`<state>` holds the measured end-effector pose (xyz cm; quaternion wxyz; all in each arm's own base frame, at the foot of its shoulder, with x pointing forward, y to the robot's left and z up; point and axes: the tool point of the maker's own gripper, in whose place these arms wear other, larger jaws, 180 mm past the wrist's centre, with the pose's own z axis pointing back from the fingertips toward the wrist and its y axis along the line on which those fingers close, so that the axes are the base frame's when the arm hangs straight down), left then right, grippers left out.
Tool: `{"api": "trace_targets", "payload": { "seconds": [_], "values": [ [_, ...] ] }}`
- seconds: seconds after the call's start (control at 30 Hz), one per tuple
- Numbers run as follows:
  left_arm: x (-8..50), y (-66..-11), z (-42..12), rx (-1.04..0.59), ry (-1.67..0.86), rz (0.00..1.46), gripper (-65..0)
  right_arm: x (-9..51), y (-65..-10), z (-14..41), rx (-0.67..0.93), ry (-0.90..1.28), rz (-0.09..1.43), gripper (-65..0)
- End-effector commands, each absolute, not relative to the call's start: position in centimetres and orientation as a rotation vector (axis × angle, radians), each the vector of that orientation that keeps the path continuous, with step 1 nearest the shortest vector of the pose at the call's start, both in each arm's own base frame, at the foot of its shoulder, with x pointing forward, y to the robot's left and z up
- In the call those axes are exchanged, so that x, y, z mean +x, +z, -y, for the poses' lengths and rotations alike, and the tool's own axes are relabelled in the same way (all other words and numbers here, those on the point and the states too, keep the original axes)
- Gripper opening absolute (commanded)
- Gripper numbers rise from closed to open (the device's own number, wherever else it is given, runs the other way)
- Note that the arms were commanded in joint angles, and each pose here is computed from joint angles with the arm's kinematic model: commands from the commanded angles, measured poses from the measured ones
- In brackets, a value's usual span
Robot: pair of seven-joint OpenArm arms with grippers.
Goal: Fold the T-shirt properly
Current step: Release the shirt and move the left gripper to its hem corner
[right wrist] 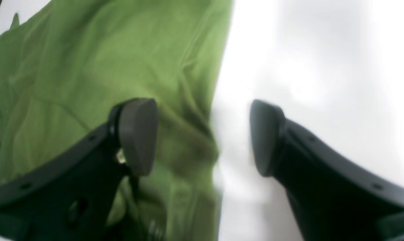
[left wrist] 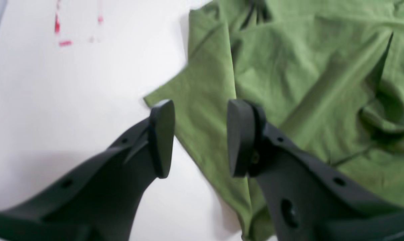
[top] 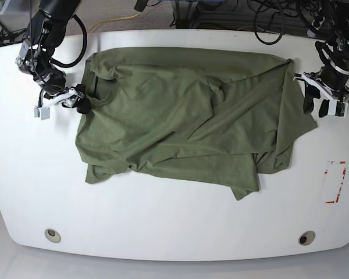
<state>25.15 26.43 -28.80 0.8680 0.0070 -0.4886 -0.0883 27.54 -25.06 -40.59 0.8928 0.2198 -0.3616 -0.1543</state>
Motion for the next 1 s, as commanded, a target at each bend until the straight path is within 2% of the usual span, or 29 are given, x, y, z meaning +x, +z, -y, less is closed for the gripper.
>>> {"api": "trace_targets", "payload": {
  "seconds": [0.0,0.37,0.57,0.77,0.8,0.87,0.97],
  "values": [
    [25.6,-27.6,-26.5,0.023,-0.199,1.061,-41.0,28.7,-40.1,26.1,0.462,-0.33,0.776,-23.1],
    [25.6,-27.7,-26.5,0.021,-0.199,1.06,-41.0,30.0,-40.5,25.3,0.507,-0.348,0.765,-23.3],
    [27.5,-26.0,-26.5,0.03,-0.198,1.122,-40.7,30.9,-40.6,22.7,0.545,-0.299,0.749,-23.6],
    [30.2,-24.7,-27.3,0.062,-0.179,1.08,-40.6,32.0,-40.7,21.4,0.555,-0.325,0.722,-23.9],
    [30.7,-24.6,-27.6,0.066,-0.168,1.064,-40.6,32.2,-40.6,21.5,0.553,-0.346,0.72,-25.7],
    [32.1,-24.5,-28.6,0.068,-0.134,1.042,-40.0,32.6,-40.5,21.7,0.549,-0.368,0.721,-33.6],
    [33.7,-24.4,-29.5,0.056,-0.092,1.04,-33.1,32.7,-40.4,21.7,0.549,-0.37,0.721,-47.6]
  ]
}}
